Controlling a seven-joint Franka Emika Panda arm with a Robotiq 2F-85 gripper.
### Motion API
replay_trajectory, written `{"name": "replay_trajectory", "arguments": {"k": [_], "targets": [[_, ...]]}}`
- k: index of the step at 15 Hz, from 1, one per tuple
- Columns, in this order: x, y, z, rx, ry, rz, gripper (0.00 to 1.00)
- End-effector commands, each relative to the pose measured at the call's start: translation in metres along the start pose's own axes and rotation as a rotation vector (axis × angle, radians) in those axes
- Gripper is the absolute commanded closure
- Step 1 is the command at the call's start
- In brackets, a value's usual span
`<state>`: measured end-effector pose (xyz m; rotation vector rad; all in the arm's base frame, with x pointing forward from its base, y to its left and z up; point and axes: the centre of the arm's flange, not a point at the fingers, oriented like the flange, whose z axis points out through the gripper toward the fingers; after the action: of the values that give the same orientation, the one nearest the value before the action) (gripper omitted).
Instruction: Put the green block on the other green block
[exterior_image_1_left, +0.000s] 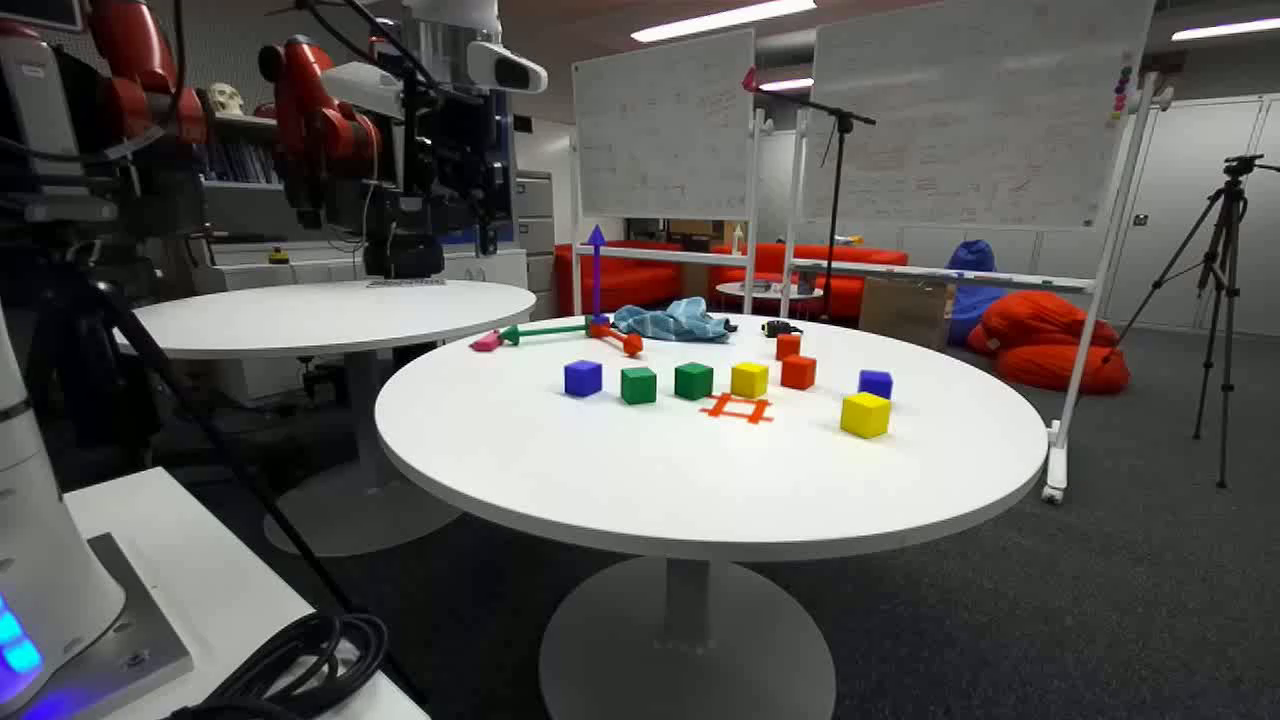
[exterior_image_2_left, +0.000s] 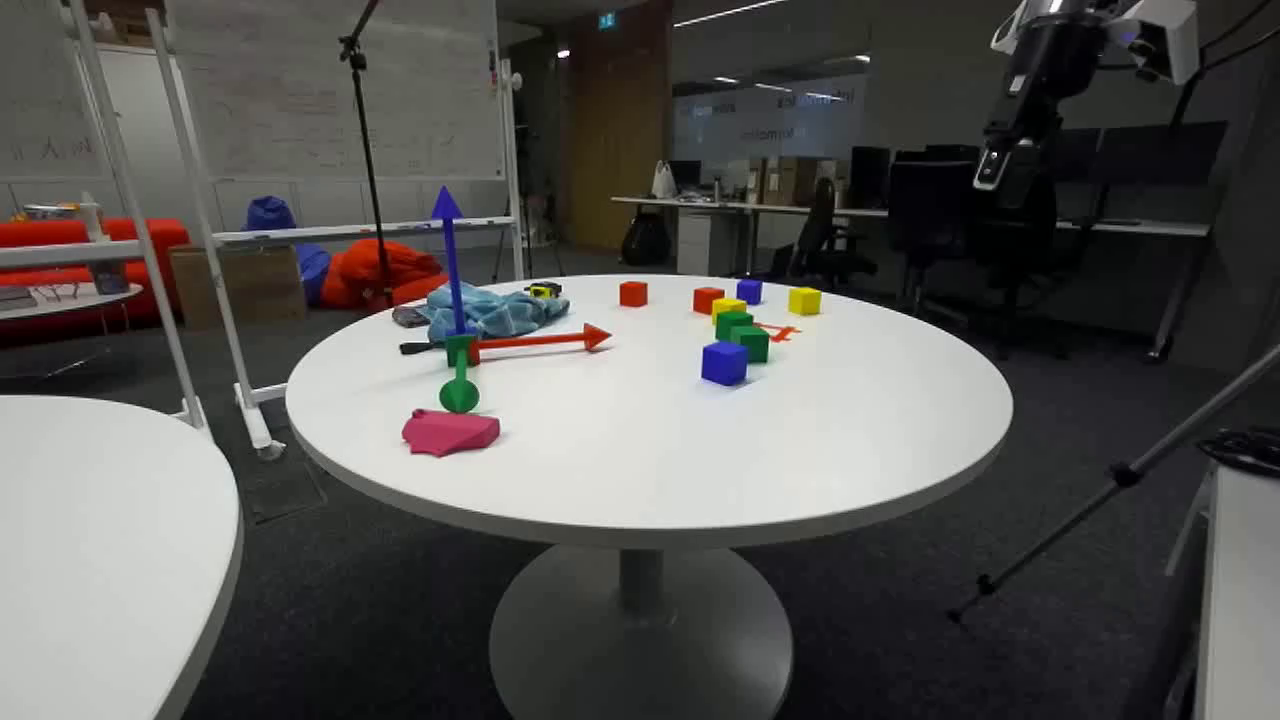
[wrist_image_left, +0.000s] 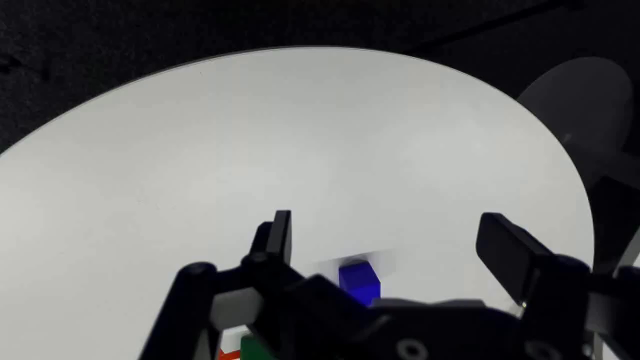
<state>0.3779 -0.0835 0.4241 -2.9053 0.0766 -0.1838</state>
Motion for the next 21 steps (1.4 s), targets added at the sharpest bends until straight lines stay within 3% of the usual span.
{"name": "replay_trajectory", "arguments": {"k": [1, 6, 11, 17, 21], "targets": [[0.000, 0.000, 0.000, 0.000, 0.000, 0.000, 0.00], [0.060, -0.025, -0.023, -0.032, 0.064, -0.044, 0.00], [0.117, -0.062, -0.042, -0.075, 0.067, -0.077, 0.00], [0.191, -0.098, -0.023, -0.111, 0.011, -0.054, 0.00], [0.230, -0.084, 0.006, -0.103, -0.071, -0.040, 0.00]]}}
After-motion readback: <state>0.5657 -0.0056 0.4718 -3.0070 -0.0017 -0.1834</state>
